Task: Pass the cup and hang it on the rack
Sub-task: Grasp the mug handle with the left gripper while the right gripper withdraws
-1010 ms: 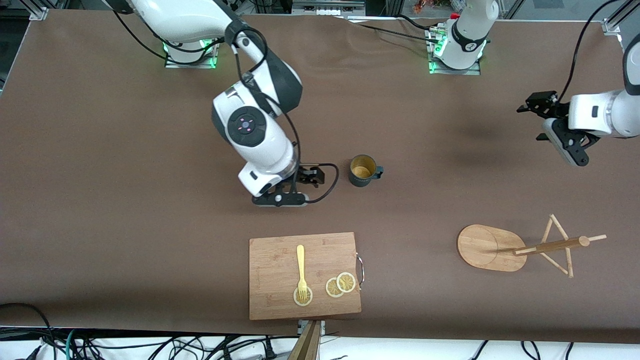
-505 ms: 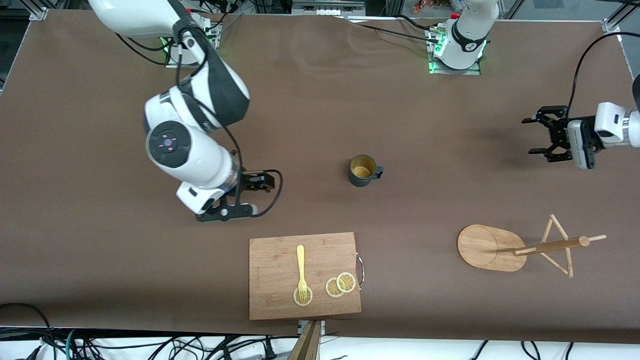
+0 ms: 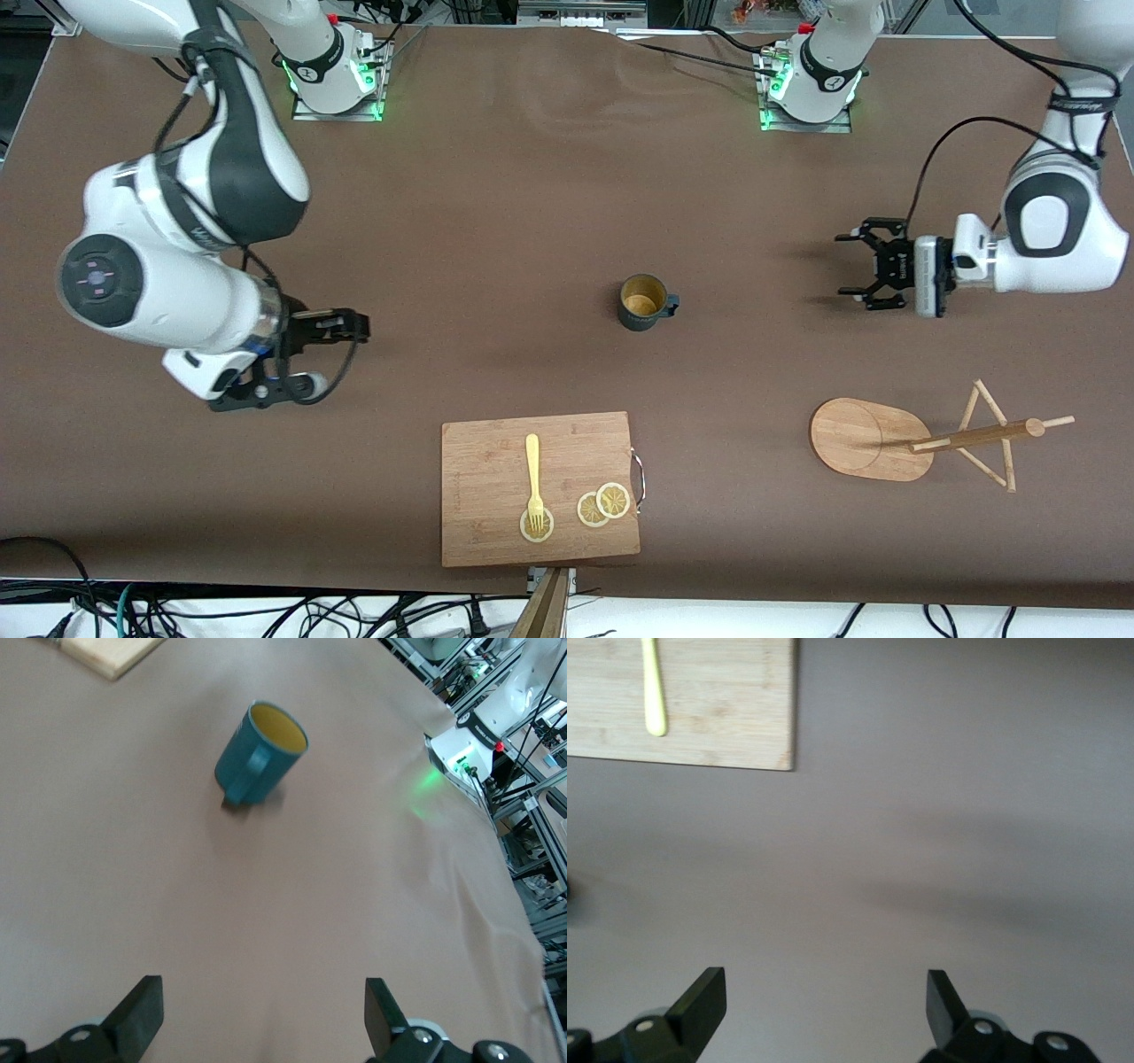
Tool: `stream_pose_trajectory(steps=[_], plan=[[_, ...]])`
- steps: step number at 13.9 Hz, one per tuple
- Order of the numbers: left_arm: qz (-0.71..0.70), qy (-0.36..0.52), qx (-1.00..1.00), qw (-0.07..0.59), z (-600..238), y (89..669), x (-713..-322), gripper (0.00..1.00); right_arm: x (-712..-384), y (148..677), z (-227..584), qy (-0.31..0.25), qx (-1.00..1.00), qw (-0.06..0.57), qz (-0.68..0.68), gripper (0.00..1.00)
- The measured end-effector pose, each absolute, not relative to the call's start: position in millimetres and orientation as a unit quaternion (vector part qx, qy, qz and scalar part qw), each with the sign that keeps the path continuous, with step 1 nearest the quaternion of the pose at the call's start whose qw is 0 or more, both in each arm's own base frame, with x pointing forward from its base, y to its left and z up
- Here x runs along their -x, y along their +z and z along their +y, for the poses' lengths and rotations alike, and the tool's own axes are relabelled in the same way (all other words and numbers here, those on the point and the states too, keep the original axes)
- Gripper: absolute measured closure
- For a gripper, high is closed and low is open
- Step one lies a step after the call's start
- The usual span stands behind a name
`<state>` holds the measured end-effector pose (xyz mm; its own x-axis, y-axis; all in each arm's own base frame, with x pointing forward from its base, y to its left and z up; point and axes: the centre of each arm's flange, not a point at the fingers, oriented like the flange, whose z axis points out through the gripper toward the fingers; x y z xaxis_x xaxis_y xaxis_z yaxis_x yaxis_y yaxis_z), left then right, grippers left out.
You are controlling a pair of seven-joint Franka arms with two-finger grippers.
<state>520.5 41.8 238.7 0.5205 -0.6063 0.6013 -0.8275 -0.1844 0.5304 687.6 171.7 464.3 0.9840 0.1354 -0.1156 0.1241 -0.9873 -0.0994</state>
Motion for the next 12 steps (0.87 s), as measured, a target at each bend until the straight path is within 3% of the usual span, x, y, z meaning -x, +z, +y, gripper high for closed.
stream_pose_trajectory(steps=[5, 12], plan=[[-0.491, 0.213, -0.716, 0.448, -45.4, 171.1, -530.1, 0.00, -678.9, 527.6, 102.3, 0.037, 0.998, 0.035, -0.027, 0.00], [-0.514, 0.334, -0.650, 0.449, -144.3, 141.7, -525.6, 0.00, -649.5, 576.4, 2.1, 0.030, 0.999, 0.013, -0.028, 0.00]])
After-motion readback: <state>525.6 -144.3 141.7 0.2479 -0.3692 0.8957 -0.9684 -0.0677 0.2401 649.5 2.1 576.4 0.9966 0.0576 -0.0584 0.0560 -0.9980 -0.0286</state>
